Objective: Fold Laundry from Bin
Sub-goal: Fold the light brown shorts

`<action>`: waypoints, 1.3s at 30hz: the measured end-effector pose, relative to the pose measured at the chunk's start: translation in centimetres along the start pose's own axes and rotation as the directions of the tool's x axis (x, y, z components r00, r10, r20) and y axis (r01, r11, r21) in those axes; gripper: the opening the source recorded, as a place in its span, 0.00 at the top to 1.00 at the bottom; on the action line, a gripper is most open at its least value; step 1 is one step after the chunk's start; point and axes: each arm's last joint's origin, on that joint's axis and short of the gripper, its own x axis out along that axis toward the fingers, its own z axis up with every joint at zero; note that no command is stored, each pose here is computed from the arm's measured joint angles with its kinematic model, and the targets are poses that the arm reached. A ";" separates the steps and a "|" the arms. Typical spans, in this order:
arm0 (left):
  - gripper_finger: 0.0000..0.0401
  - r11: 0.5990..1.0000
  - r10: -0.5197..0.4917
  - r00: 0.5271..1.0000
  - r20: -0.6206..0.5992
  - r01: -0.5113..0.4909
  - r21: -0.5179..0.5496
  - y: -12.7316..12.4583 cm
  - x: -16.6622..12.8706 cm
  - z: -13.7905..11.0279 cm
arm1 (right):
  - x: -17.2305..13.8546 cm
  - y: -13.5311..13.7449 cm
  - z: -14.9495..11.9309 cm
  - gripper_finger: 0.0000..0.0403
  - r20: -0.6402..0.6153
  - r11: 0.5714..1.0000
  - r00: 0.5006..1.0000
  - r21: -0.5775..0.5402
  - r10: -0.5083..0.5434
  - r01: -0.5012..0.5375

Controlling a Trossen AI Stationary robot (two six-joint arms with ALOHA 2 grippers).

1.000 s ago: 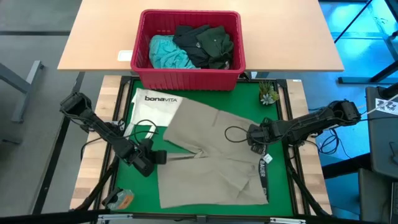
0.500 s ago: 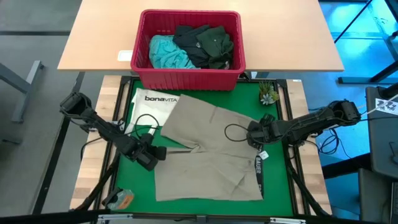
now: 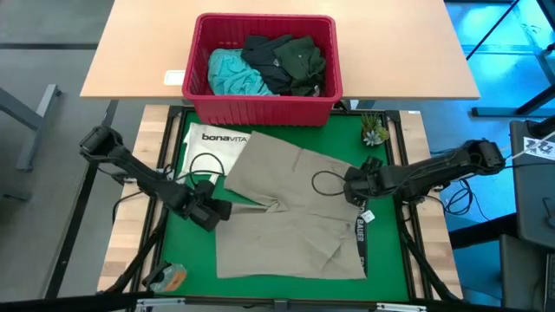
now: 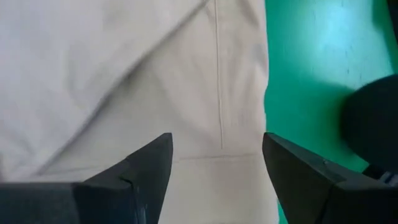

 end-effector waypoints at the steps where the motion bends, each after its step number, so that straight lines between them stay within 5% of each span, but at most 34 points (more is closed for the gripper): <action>1: 0.70 1.000 -0.007 1.000 -0.005 0.007 0.004 0.0 -0.2 0.0 | -0.3 -0.2 0.1 0.38 0.007 1.000 1.000 0.004 0.004 -0.004; 6: 0.71 0.996 -0.073 0.997 -0.021 0.074 0.058 0.0 -1.1 -0.1 | -2.6 -1.1 0.5 0.38 0.013 0.996 0.996 0.024 0.088 -0.088; 10: 0.72 0.952 -0.237 0.971 -0.013 0.235 0.196 -1.1 -2.0 -0.8 | -5.3 -0.7 0.5 0.38 0.000 0.944 0.945 0.044 0.326 -0.326; 14: 0.73 0.843 -0.437 0.896 -0.074 0.437 0.312 -2.9 -2.9 -1.8 | -7.8 0.9 0.2 0.38 0.047 0.831 0.836 0.088 0.547 -0.549; 19: 0.73 0.688 -0.618 0.775 -0.133 0.614 0.386 -4.5 -4.4 -3.1 | -10.3 3.8 -0.2 0.38 0.193 0.706 0.700 0.052 0.687 -0.707; 25: 0.73 0.626 -0.688 0.709 -0.153 0.687 0.368 -4.9 -5.1 -4.5 | -11.4 5.2 -0.1 0.38 0.290 0.671 0.640 -0.011 0.712 -0.742; 34: 0.73 0.519 -0.796 0.587 -0.145 0.786 0.336 -7.3 -3.9 -6.7 | -10.5 5.5 0.3 0.38 0.166 0.642 0.621 -0.153 0.766 -0.751; 39: 0.73 0.476 -0.796 0.559 -0.232 0.815 0.331 -10.2 -4.2 -8.4 | -10.1 6.3 0.1 0.38 0.095 0.626 0.620 -0.182 0.779 -0.759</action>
